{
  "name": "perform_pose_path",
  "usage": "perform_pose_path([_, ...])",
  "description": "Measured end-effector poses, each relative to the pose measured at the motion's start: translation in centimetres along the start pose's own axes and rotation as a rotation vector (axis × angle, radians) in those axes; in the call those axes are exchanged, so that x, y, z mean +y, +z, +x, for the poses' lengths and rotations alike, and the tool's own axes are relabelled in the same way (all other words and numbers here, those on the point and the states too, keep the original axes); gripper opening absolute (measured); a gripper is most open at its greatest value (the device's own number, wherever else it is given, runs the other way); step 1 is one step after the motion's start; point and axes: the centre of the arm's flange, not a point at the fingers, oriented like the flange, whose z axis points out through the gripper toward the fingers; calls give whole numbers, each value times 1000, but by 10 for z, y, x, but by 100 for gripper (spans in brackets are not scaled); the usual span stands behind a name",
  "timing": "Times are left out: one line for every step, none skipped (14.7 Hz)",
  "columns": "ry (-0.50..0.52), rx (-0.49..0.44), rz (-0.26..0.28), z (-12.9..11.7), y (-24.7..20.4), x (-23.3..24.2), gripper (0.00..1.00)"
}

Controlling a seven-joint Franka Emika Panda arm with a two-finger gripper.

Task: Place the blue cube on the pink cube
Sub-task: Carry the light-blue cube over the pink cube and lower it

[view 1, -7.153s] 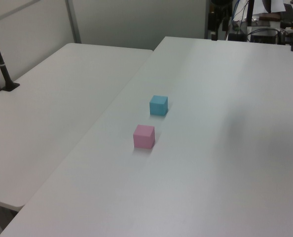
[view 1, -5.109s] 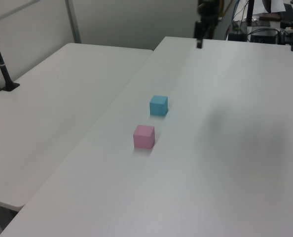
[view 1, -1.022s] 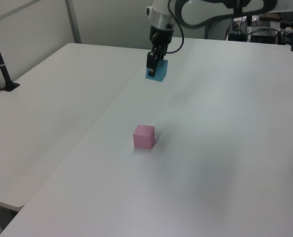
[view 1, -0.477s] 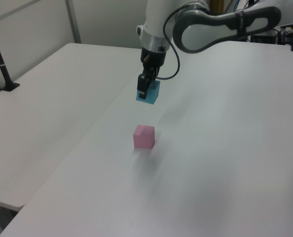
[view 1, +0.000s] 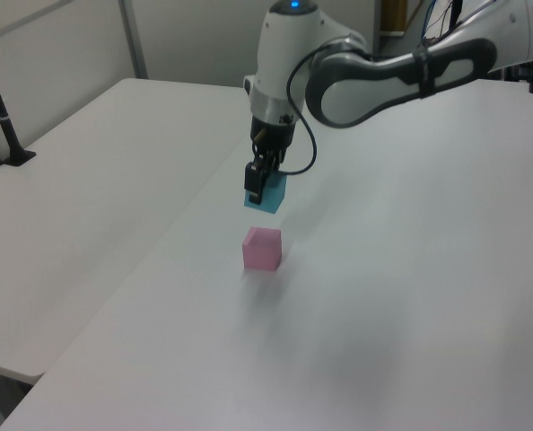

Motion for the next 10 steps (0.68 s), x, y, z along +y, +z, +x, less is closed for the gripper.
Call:
perform_pose_path([0,-4,-2,0,7,-1,60])
perform_pose_path([1,-3,-2,0,14,-2,60])
perform_pose_path([2,2,-1,0,19,-3,60])
perform_pose_path([3,7,0,0,24,-3,60])
perform_pose_path([3,4,-1,0,28,-4,60])
perform_pose_path([3,-1,-3,-1,33,-4,60])
perform_pose_path([3,-6,-5,-1,37,-4,60])
perform_pose_path([2,-11,-8,-2,42,-4,60])
perform_pose_path([2,-16,-10,-3,46,-5,60])
perform_pose_path([1,-21,-12,-4,50,-5,59])
